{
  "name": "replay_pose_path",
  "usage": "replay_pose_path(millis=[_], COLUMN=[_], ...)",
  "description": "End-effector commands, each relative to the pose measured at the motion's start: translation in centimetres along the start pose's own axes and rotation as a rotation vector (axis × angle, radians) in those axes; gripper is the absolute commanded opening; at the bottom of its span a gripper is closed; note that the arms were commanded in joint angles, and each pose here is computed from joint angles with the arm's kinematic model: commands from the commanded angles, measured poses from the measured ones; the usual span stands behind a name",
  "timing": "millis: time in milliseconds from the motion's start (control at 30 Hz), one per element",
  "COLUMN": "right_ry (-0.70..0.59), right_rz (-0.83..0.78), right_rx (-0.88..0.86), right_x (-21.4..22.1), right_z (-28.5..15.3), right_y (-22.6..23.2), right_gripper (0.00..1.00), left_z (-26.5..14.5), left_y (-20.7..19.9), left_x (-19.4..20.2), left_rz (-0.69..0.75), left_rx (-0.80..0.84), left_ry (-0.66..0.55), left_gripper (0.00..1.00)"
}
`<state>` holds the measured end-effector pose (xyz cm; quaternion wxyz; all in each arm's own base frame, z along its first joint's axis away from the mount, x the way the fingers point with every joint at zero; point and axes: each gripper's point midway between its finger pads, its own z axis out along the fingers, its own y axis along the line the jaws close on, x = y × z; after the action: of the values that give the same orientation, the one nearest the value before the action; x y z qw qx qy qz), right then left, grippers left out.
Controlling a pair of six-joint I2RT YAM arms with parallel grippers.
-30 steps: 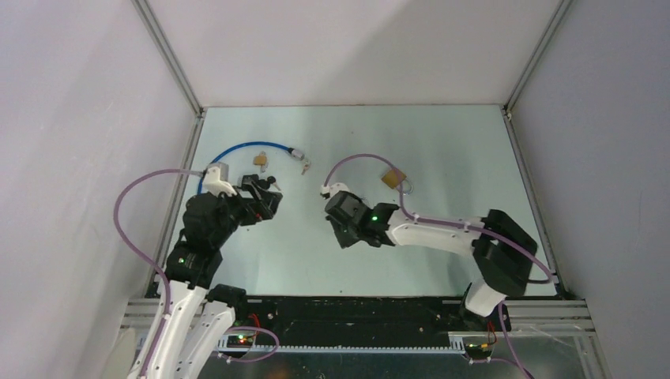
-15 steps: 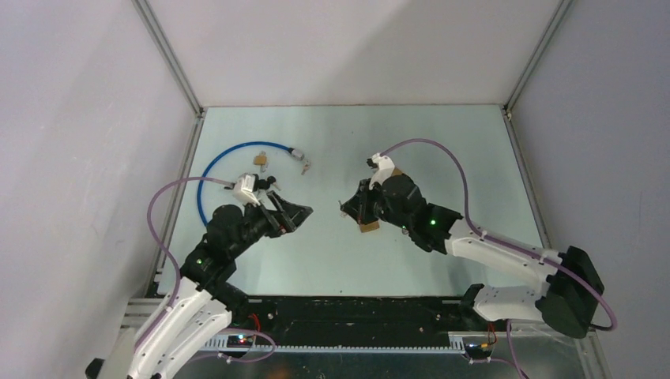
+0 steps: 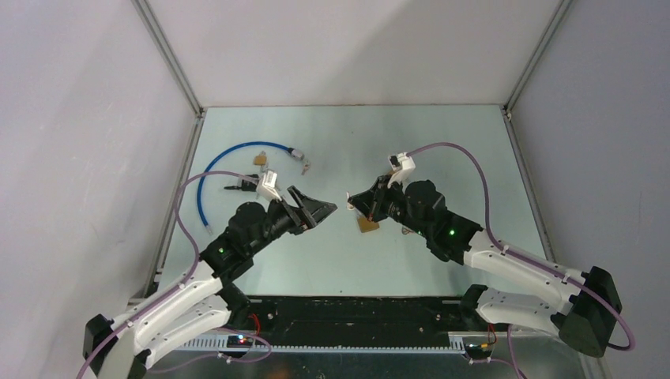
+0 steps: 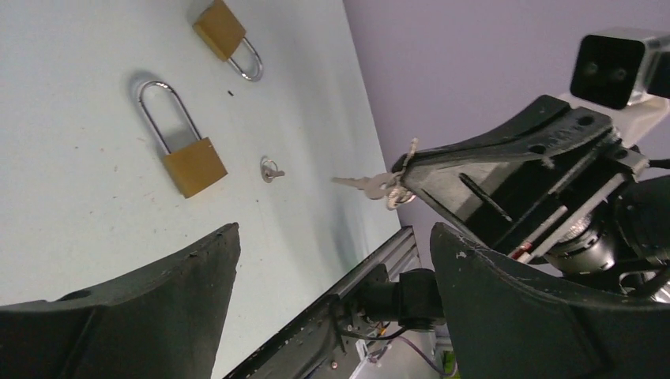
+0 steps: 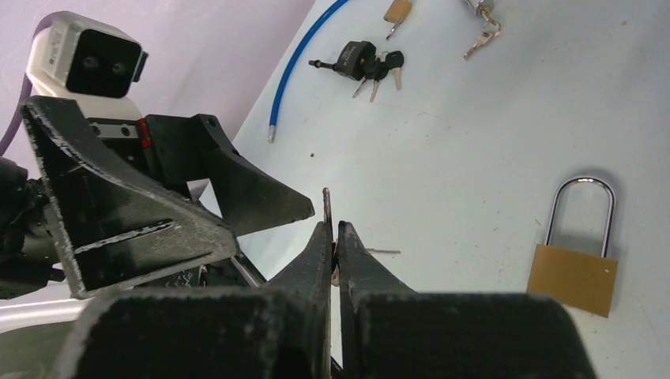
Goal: Unlock with the key
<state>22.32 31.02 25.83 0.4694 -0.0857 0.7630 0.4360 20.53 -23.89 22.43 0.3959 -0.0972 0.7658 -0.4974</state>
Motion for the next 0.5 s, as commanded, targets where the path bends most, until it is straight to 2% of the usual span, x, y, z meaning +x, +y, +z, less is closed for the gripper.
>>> replay_pose_path(millis=[0, 133, 333, 467], right_ry=[-0.058, -0.074, -0.103, -0.096], right_rz=[0.011, 0.005, -0.005, -0.023], right_rx=[-0.032, -0.042, -0.063, -0.078], right_x=[-1.34, -1.39, -1.53, -1.34], right_z=[-0.22, -0.36, -0.57, -0.54], right_y=[1.02, 1.18, 1.47, 1.72], right_gripper=[0.0, 0.0, 0.0, 0.0], left_z=[0.14, 0.37, 0.81, 0.99], left_y=[-3.06, -3.57, -3.51, -3.97], left_x=[-1.5, -1.27, -1.03, -0.84], left_rz=[-0.016, -0.042, -0.119, -0.11], left_rx=[0.086, 0.097, 0.092, 0.106], left_ry=[-0.067, -0.052, -0.044, -0.029], left_gripper=[0.91, 0.81, 0.7, 0.69])
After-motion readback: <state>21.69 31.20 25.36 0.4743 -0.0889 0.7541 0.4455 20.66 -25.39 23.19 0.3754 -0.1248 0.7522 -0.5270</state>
